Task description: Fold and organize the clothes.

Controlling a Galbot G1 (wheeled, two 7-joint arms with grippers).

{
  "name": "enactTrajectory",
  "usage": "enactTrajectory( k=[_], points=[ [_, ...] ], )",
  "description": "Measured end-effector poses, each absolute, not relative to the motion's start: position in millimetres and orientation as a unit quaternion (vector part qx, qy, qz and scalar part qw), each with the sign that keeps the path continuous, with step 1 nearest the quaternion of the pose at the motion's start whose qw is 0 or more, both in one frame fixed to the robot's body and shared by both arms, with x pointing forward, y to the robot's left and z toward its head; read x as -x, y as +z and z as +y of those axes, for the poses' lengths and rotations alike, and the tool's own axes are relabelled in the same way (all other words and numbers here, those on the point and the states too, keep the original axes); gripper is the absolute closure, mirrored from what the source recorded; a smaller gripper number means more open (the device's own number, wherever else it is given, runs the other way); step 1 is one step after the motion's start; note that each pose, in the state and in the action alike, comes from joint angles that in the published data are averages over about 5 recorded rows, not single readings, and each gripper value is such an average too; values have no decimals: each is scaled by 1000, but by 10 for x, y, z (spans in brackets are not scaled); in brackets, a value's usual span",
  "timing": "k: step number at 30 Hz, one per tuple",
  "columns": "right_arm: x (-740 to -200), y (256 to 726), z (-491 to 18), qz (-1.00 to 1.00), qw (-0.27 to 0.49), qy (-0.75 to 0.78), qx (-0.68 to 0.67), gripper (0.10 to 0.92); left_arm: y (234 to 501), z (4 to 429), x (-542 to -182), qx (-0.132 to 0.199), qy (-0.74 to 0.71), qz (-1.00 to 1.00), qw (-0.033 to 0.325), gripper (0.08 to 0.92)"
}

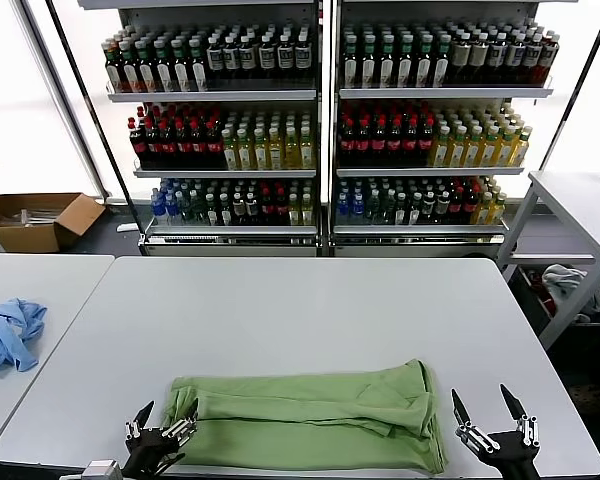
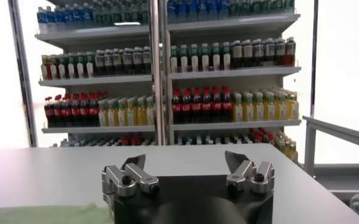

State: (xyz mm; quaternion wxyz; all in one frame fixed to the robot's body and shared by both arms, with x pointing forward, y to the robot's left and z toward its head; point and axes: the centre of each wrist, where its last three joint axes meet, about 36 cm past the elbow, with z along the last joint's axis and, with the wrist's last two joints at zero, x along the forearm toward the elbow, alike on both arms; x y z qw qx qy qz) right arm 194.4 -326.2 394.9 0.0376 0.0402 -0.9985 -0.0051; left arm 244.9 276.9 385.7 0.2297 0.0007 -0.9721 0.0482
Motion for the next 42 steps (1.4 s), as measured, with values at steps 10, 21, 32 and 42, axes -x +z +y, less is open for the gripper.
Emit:
enactTrajectory(
  k=[10,21,32,42],
  points=[
    [-1914,3916,-3252,-999,33,-1,-40,200,3713,2718,-2448,6,72,-968,239,201],
    [-1903,3900,-3227,-999,29,-2,-39,200,3614,2556,-2412,28,80,-969,231,504],
    [-1914,3897,-3181,-999,27,-6,-39,200,3683,2491,-2444,27,76,-976,201,824],
    [-1946,3916,-3164,-999,23,-6,-41,200,3940,2903,-2747,-47,63,-983,166,905]
  ],
)
